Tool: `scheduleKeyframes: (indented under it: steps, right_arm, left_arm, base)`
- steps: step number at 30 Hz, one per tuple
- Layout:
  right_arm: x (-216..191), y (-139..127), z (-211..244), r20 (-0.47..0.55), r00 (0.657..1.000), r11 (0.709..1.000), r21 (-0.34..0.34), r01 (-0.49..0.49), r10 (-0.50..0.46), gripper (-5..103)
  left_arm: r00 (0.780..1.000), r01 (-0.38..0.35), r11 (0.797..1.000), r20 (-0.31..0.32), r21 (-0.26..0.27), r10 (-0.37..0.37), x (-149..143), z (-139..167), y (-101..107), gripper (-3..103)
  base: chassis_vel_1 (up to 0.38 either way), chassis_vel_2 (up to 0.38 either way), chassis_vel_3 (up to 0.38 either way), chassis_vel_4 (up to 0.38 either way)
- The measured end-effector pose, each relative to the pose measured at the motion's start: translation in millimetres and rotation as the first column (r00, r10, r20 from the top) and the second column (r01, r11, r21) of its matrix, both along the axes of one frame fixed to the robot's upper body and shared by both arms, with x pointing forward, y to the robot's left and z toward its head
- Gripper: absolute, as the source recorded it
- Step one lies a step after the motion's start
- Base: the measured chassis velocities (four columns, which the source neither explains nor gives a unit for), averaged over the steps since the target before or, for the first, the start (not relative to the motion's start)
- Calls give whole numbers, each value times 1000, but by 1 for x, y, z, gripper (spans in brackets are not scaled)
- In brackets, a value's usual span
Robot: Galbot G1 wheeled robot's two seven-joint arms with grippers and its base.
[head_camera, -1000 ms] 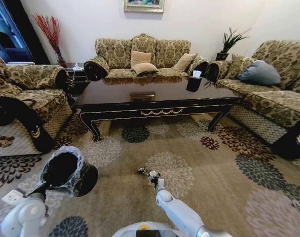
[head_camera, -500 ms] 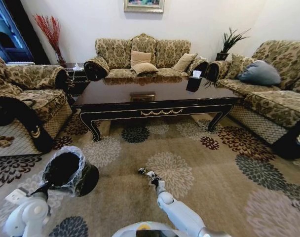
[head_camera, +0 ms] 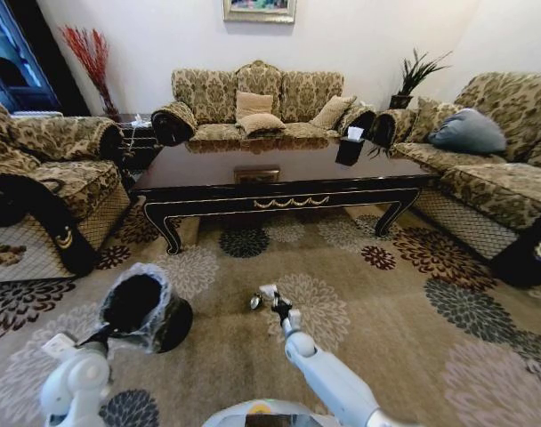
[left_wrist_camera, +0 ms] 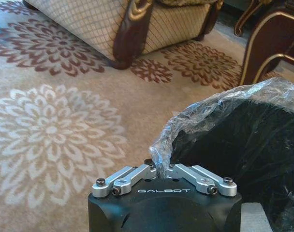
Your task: Move to the front of the table and pick up the trash from the floor, then place it into the trash bin.
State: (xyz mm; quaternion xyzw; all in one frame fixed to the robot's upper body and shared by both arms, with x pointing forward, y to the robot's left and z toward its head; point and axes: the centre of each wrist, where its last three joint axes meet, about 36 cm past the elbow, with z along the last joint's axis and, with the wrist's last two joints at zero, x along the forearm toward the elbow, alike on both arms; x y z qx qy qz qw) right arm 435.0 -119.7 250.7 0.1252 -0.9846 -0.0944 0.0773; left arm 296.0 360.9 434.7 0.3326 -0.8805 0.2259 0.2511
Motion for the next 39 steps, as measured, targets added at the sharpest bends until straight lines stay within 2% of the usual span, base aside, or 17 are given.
scheduleKeyframes:
  steps: [3,4,9,10,15,16,19,20,23,24,27,38,39]
  right_arm:
    - [0,11,23,75,996,996,63,-55,51,0]
    - [0,11,23,75,996,996,63,-55,51,0]
    - [-18,43,40,210,956,962,140,-236,204,0]
    - [-18,43,40,210,956,962,140,-236,204,0]
    - [-47,76,49,248,913,893,237,-383,325,0]
    - [-47,76,49,248,913,893,237,-383,325,0]
    - [-59,93,58,313,870,849,254,-463,380,0]
    - [-59,93,58,313,870,849,254,-463,380,0]
    - [-70,106,68,373,829,818,244,-521,417,0]
    - [-70,106,68,373,829,818,244,-521,417,0]
    - [-80,113,67,396,793,796,206,-569,464,0]
    - [-99,113,38,362,769,786,138,-603,526,0]
    - [-99,113,37,359,771,788,135,-601,526,5]
  left_arm:
    - [1000,20,1000,-4,-12,-20,3,-4,-10,4]
    - [1000,20,1000,-4,-12,-20,3,-4,-10,4]
    - [999,42,999,-10,-35,-42,8,-10,-25,4]
    - [999,42,999,-10,-35,-42,8,-10,-25,4]
    - [998,61,997,-21,-41,-62,7,-17,-41,4]
    - [998,61,997,-21,-41,-62,7,-17,-41,4]
    - [997,72,996,-25,-52,-73,6,-22,-51,4]
    - [997,72,996,-25,-52,-73,6,-22,-51,4]
    - [997,74,996,-32,-54,-76,8,-27,-56,4]
    - [997,74,996,-32,-54,-76,8,-27,-56,4]
    - [996,81,995,-32,-62,-83,11,-30,-62,4]
    - [993,107,991,-35,-76,-110,16,-36,-83,4]
    - [993,109,991,-32,-76,-112,17,-36,-84,4]
  base:
    - [0,0,0,0]
    - [0,0,0,0]
    - [0,0,0,0]
    - [0,0,0,0]
    - [0,0,0,0]
    - [0,0,0,0]
    - [0,0,0,0]
    - [0,0,0,0]
    - [0,0,0,0]
    - [0,0,0,0]
    - [0,0,0,0]
    - [0,0,0,0]
    - [0,0,0,0]
